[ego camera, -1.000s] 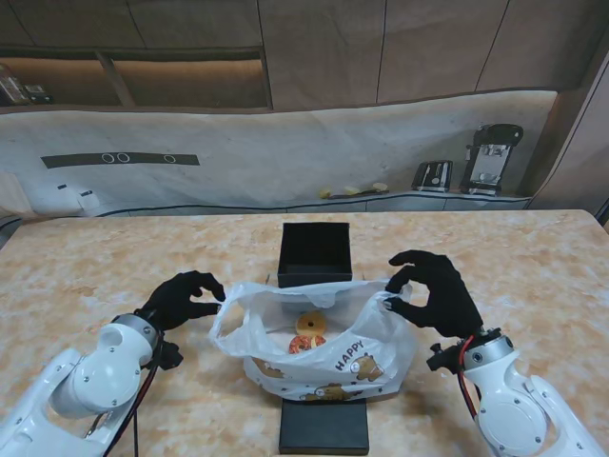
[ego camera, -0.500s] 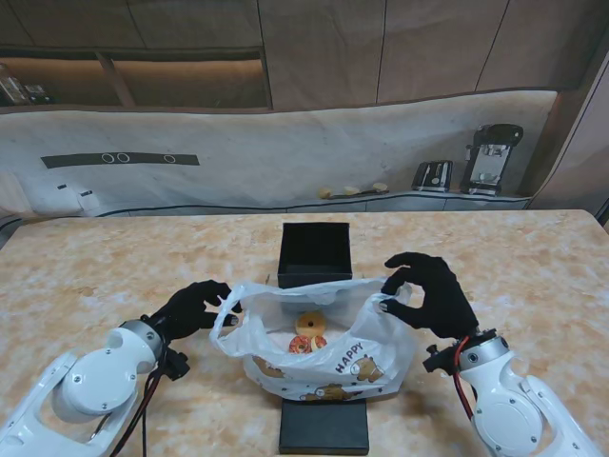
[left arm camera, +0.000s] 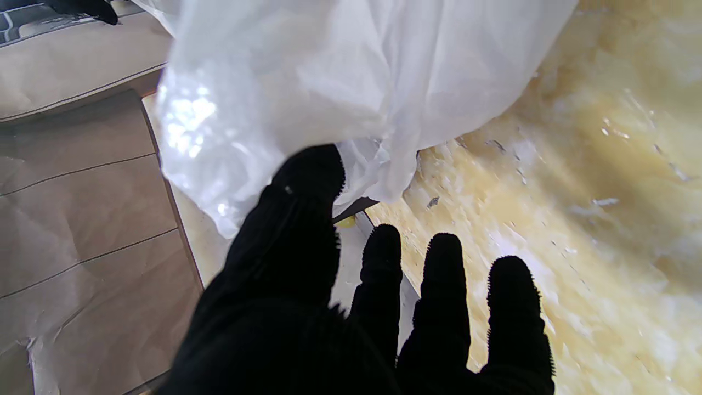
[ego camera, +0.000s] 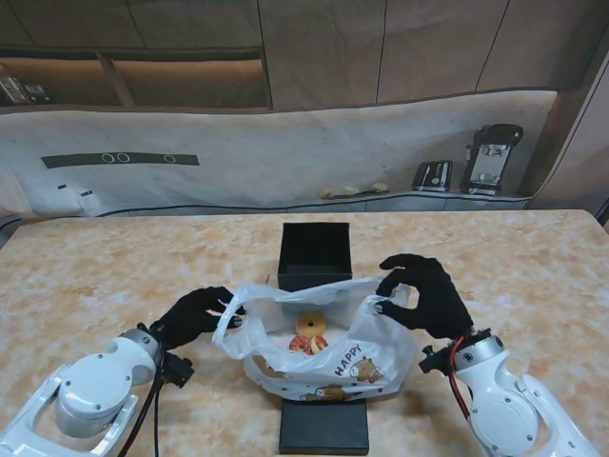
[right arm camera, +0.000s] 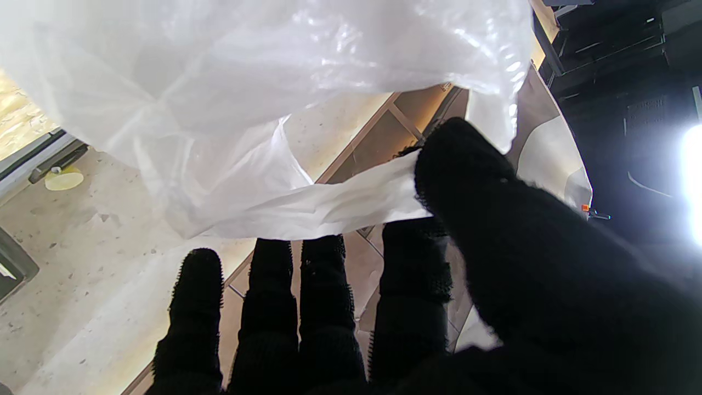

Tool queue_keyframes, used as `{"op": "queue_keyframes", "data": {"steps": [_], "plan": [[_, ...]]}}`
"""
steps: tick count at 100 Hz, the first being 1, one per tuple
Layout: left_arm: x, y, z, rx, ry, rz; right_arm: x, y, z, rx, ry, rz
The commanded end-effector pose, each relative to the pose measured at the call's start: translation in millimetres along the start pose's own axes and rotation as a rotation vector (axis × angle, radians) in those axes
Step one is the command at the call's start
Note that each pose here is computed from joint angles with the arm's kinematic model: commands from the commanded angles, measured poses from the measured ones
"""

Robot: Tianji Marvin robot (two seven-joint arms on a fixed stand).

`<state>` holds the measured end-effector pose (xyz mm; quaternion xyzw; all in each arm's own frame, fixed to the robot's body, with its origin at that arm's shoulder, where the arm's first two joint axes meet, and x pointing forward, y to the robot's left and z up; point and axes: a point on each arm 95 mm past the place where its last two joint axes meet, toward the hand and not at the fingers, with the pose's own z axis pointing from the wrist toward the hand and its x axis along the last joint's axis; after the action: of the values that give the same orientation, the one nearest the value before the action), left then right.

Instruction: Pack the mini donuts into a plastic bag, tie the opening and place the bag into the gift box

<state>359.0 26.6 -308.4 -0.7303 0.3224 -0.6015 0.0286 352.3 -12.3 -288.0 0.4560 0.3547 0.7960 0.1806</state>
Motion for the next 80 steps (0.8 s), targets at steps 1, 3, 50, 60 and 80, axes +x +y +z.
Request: {"op": "queue_keyframes", "data": {"steps": [1, 3, 50, 60, 80], "plan": [[3.2, 8.1, -1.2, -0.025, 0.008, 0.001, 2.6, -4.5, -0.9, 0.019, 0.001, 0.005], [3.5, 8.8, -1.2, -0.024, 0.013, -0.008, 2.7, -4.7, -0.8, 0.019, 0.001, 0.005], [5.8, 15.8, 0.7, -0.002, 0.071, -0.068, 4.4, -8.3, 2.1, 0.038, 0.006, 0.002], [3.8, 15.2, -0.7, -0.012, 0.072, -0.06, 5.4, -9.8, 3.3, 0.041, 0.007, 0.004], [-3.7, 13.4, -3.5, -0.045, 0.038, 0.001, 7.9, -11.3, 5.5, 0.045, 0.013, 0.005]]}}
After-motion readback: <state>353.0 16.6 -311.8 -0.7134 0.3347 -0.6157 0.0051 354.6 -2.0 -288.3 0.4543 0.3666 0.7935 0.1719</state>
